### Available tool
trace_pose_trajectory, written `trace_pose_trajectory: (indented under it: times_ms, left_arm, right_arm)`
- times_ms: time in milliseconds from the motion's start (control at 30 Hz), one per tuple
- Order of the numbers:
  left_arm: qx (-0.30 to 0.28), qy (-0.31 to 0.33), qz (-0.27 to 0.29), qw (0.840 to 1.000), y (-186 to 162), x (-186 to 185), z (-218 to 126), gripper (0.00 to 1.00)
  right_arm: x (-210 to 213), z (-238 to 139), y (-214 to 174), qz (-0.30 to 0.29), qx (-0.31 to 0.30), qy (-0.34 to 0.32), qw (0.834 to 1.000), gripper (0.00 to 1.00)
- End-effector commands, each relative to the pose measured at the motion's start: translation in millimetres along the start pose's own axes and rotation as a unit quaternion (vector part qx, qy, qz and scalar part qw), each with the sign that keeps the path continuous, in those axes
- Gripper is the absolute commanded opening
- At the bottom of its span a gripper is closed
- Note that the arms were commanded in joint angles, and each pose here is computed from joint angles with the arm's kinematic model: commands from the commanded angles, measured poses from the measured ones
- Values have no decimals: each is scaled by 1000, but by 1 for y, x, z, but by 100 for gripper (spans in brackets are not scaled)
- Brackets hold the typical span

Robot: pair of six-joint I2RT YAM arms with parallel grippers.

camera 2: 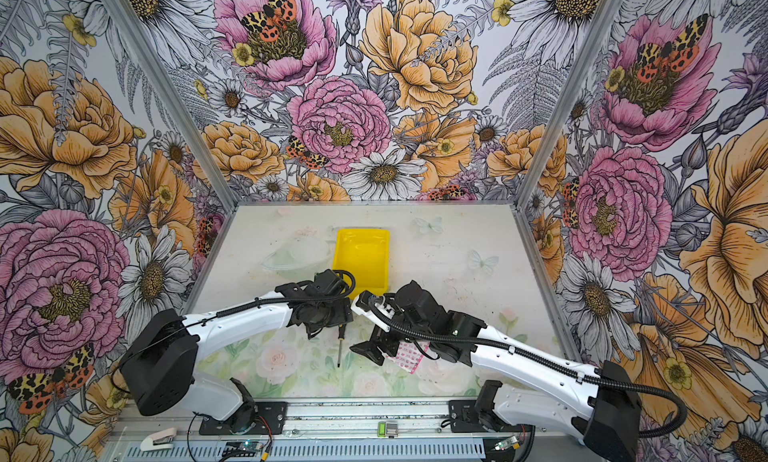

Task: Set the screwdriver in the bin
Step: 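Lower the left gripper and close it on the yellow-black screwdriver handle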

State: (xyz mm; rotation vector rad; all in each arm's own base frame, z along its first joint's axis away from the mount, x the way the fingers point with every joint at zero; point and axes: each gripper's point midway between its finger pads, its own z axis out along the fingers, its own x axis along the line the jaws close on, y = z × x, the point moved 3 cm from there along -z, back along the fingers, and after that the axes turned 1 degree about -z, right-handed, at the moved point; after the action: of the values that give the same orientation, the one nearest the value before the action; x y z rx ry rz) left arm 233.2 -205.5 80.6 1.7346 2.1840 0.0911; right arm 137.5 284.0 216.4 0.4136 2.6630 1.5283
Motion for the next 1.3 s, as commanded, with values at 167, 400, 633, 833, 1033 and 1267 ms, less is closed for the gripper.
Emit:
trace_pose_trajectory:
  times_ms: [167,400,633,833,1033,1267]
  left_arm:
    - [-24,20,6,1000,10,-13,13,74]
    - [-17,46,14,999,1,-12,28,52]
    - [-10,64,19,998,-9,-8,37,31]
    - [-10,59,21,998,-14,-12,34,14]
    - [-63,49,28,996,-6,-16,0,6]
    - [-128,19,27,991,16,-26,-57,0]
  right_arm:
    - [8,-5,-14,-5,4,8,1000,99]
    - [4,-11,-19,1,0,-17,1000,100]
    - [2,-12,-20,2,1,-26,1000,99]
    - [-1,-17,-17,3,-5,-40,999,99]
    - [-11,-25,-14,15,-17,-84,996,99]
    - [-23,-42,-8,22,-42,-137,989,100]
